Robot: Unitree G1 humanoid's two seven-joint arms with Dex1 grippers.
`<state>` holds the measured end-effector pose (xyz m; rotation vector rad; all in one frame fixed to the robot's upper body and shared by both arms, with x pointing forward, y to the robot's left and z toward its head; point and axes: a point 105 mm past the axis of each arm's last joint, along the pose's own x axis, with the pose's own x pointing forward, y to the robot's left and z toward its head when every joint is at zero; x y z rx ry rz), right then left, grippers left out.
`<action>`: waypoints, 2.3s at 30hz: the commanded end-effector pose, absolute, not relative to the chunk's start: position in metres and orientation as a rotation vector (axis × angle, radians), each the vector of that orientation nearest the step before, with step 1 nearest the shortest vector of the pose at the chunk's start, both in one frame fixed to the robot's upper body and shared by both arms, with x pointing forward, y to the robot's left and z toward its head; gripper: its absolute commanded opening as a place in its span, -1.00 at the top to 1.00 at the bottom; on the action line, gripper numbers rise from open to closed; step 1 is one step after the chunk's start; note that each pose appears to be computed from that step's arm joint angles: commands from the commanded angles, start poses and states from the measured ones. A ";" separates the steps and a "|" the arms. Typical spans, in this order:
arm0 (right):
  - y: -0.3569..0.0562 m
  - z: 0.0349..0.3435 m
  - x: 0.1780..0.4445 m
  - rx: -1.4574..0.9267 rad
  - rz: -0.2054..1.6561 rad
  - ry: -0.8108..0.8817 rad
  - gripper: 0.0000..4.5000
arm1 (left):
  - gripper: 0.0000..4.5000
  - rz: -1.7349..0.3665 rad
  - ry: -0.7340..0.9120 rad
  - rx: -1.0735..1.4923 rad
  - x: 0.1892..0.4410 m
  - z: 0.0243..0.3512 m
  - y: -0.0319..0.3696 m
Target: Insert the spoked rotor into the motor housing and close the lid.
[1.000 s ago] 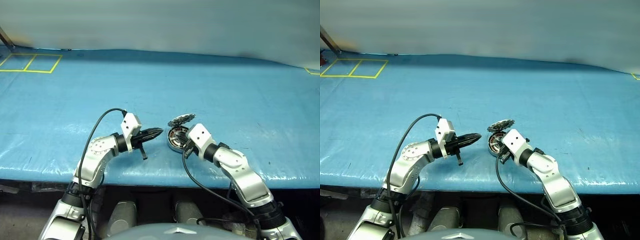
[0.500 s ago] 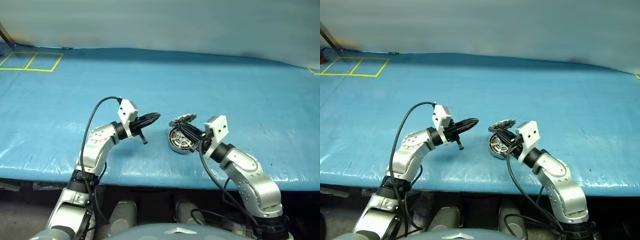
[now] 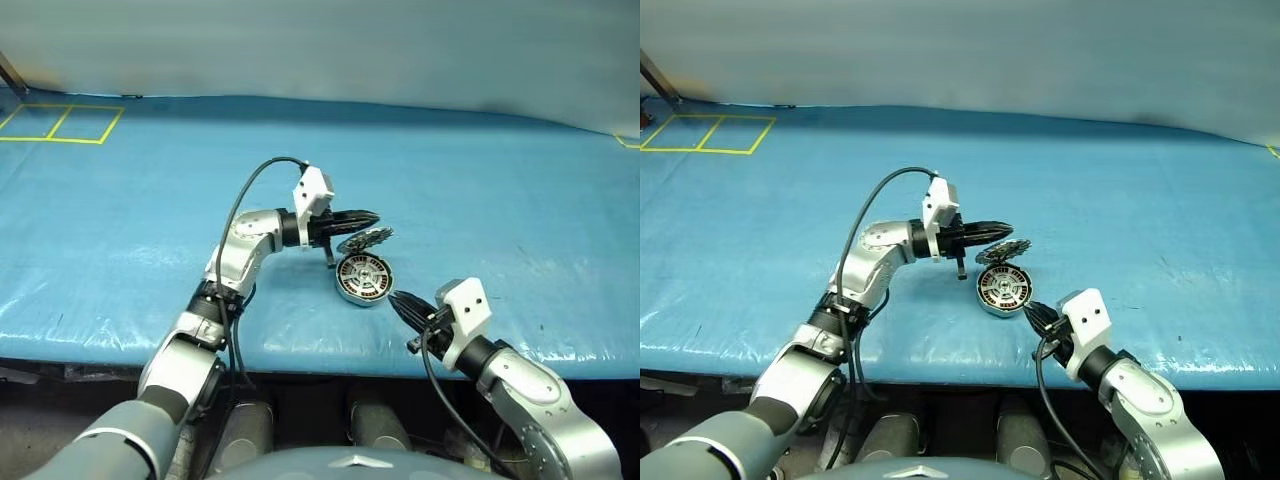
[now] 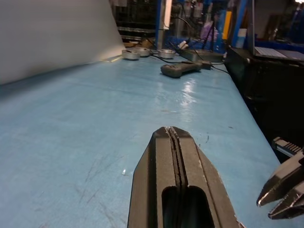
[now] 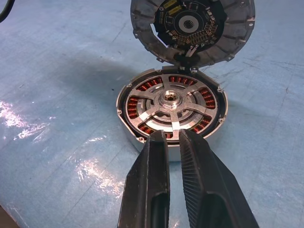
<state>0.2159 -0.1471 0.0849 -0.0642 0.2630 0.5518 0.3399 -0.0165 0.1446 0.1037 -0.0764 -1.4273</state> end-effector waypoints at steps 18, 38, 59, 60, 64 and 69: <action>-0.165 0.096 0.209 -0.116 0.398 0.193 0.78 | 1.00 -1.699 0.028 0.275 0.291 0.093 -0.037; -0.163 0.094 0.222 -0.140 0.389 0.179 0.78 | 1.00 -1.671 0.080 0.476 0.291 0.061 -0.029; -0.127 0.108 0.262 -0.238 0.571 0.080 0.06 | 1.00 -1.404 0.021 0.253 0.269 0.109 0.063; -0.125 0.109 0.266 -0.229 0.581 0.069 -0.08 | 1.00 -1.389 0.043 0.235 0.267 0.104 0.067; -0.123 0.107 0.276 -0.218 0.631 0.081 -0.66 | 1.00 -1.324 0.071 0.180 0.263 0.094 0.077; -0.119 0.100 0.279 -0.246 0.712 0.132 -0.99 | 1.00 -1.289 0.089 0.143 0.257 0.086 0.082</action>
